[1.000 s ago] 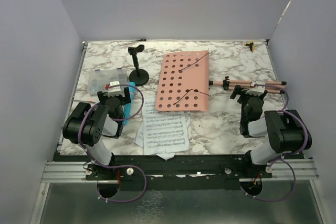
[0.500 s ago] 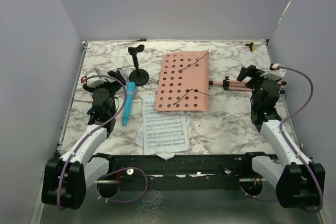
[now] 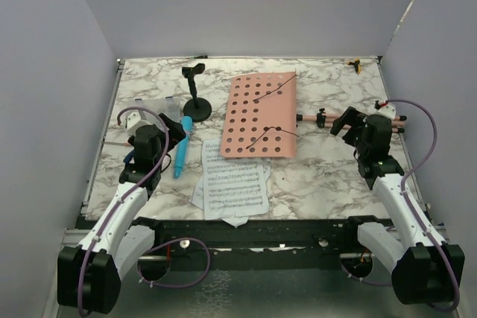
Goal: Set up the instrument practice props
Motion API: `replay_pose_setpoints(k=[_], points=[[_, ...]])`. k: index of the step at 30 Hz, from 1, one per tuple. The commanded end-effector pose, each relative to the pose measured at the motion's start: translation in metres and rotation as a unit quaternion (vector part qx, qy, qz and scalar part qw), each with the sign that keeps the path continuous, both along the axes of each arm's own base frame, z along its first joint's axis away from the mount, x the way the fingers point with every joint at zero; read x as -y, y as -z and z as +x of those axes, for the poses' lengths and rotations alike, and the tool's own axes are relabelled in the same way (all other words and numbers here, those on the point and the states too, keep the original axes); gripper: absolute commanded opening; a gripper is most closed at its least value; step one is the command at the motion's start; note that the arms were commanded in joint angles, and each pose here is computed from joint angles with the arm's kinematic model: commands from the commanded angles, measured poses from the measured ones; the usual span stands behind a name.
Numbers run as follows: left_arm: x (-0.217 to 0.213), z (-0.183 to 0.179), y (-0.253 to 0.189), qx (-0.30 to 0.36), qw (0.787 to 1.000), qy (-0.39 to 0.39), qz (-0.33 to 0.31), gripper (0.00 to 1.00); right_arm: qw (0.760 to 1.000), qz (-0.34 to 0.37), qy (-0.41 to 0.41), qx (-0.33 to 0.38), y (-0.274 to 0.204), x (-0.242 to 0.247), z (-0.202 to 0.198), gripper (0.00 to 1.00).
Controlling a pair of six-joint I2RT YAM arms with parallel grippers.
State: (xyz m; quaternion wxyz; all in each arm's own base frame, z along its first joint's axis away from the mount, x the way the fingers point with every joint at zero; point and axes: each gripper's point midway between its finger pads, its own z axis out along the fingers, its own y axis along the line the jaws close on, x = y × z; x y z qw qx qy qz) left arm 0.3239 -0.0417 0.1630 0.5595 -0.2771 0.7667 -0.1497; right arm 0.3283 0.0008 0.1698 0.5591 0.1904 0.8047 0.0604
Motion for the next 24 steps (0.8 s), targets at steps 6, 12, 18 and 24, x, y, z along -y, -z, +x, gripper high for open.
replay_pose_setpoints(k=[6, 12, 18, 24], points=[[0.028, -0.021, 0.020, -0.057, 0.995, 0.058, -0.064, 0.99, 0.991, 0.036, 0.108, -0.066, 0.024, 0.023, -0.020, 1.00], [0.057, -0.009, 0.020, -0.081, 0.985, 0.132, -0.081, 0.99, 0.986, 0.098, 0.120, -0.060, 0.032, 0.013, -0.024, 1.00], [0.093, 0.004, 0.005, -0.038, 0.972, 0.213, -0.090, 0.99, 0.988, 0.091, 0.108, -0.063, 0.029, 0.011, -0.024, 1.00], [0.148, -0.008, 0.007, -0.028, 0.946, 0.297, -0.127, 0.99, 0.992, 0.090, 0.062, -0.060, 0.028, -0.001, -0.021, 1.00]])
